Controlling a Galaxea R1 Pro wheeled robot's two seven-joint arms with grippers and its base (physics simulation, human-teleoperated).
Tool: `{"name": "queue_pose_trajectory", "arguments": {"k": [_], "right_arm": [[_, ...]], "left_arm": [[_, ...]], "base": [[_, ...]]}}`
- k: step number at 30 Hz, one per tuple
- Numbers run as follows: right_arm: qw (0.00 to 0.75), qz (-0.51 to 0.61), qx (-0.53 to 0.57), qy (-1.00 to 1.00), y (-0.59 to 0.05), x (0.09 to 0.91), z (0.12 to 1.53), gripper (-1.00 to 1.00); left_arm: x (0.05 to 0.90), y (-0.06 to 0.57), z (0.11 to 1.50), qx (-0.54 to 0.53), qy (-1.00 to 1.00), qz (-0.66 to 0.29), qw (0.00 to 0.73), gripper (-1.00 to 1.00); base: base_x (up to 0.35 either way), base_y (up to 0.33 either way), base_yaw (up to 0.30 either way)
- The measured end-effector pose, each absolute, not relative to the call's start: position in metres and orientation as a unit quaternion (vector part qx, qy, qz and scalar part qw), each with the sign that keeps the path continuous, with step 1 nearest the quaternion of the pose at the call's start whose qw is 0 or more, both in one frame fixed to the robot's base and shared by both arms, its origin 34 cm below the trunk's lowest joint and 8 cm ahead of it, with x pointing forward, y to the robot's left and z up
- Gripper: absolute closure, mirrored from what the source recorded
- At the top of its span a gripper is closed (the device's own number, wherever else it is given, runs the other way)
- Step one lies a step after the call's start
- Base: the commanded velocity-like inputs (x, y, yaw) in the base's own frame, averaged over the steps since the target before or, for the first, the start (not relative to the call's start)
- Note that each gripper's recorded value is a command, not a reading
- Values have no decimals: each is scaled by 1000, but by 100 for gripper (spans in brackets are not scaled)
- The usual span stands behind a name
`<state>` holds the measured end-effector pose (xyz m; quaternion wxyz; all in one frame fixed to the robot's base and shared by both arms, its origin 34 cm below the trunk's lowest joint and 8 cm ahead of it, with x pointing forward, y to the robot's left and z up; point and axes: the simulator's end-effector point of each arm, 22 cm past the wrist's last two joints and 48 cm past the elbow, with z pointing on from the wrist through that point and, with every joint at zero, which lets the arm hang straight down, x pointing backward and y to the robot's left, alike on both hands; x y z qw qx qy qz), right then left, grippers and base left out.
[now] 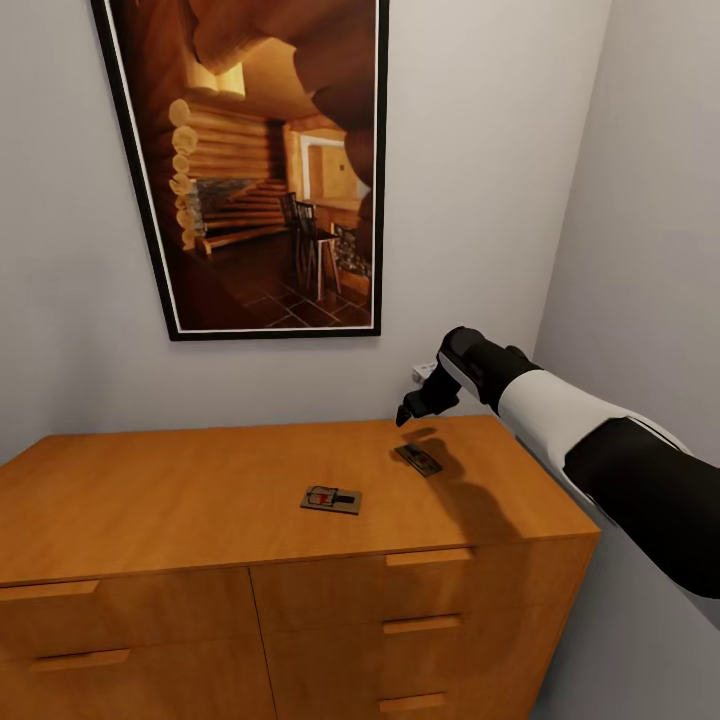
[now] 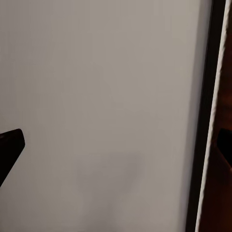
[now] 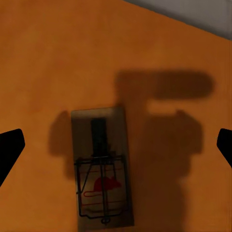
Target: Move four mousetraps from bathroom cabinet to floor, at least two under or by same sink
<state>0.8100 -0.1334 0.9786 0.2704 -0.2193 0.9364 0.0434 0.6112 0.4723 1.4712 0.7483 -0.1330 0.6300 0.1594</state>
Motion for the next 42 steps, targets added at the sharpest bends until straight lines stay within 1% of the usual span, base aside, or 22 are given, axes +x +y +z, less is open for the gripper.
{"name": "queue_pose_trajectory", "arguments": {"k": [42], "right_arm": [[269, 39, -221, 937, -135, 808, 965, -100]], "left_arm": [[609, 473, 1458, -134, 630, 160, 748, -100]], "base": [[0, 0, 0]]}}
